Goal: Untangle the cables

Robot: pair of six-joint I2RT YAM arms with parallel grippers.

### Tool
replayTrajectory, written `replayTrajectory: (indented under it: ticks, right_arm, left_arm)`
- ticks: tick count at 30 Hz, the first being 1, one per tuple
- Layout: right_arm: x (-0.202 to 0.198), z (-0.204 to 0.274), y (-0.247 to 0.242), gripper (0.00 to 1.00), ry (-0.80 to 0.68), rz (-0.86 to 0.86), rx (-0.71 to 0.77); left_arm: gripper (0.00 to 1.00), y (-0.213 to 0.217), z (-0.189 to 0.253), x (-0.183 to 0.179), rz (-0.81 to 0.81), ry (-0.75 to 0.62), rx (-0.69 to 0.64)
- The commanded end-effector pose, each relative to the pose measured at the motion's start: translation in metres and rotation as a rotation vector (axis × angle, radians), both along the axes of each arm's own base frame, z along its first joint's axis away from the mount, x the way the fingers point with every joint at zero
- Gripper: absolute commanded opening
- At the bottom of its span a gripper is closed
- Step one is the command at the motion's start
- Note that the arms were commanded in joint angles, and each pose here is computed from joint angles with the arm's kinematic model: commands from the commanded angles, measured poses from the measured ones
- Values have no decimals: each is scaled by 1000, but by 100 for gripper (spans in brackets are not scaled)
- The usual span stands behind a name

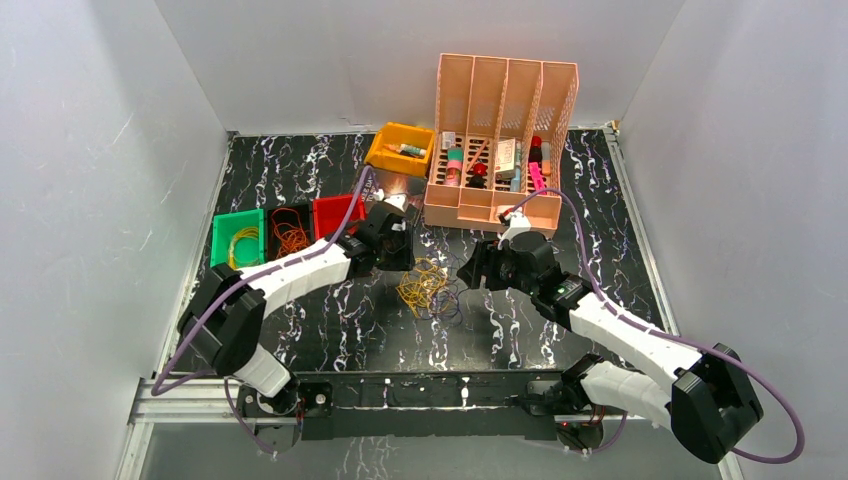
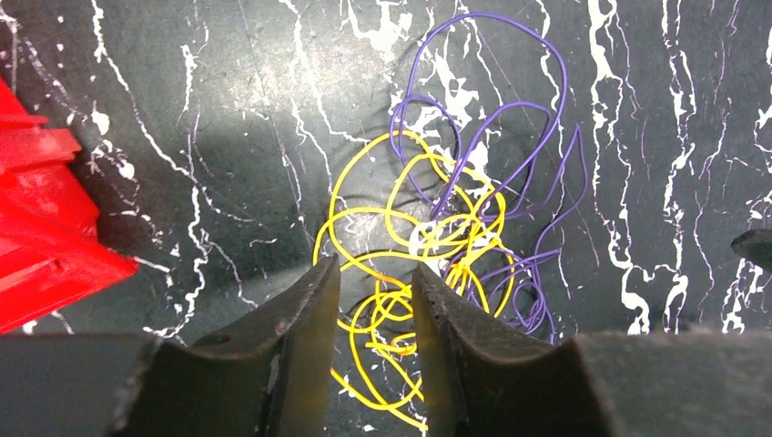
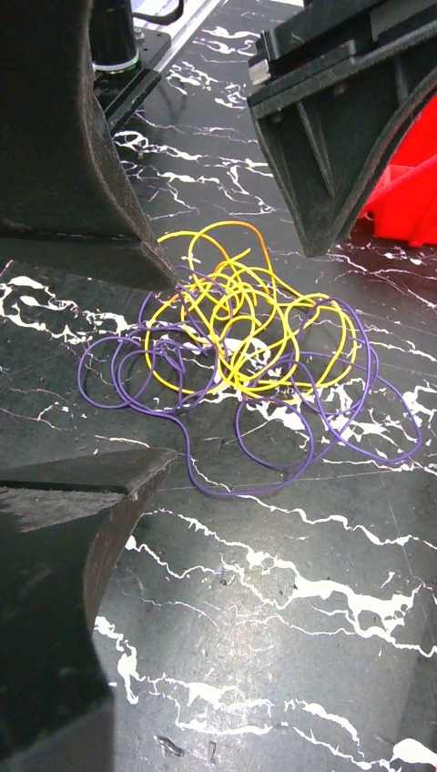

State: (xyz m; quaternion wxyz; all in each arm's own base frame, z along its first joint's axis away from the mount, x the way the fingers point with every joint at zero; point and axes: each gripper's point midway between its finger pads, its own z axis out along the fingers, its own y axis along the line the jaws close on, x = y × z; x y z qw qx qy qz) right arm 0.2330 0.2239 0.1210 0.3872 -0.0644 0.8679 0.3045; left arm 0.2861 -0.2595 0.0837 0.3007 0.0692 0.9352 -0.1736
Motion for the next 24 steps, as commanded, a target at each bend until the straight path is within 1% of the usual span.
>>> replayTrajectory:
  ticks: [1, 4, 10, 20, 24]
  right_arm:
    - [6, 11, 5, 73, -37, -2, 39]
    - [5, 10, 4, 73, -38, -2, 34]
    - [5, 8, 4, 73, -33, 1, 28]
    - [4, 4, 4, 73, -22, 6, 22]
    - [4, 3, 6, 73, -18, 15, 23]
  left_arm:
    - [32, -10, -4, 6, 0, -6, -30]
    - [29, -10, -9, 13, 4, -4, -6]
    - [29, -12, -14, 23, 0, -3, 0]
    - [29, -20, -12, 28, -29, -3, -60]
    - [29, -22, -17, 28, -34, 14, -72]
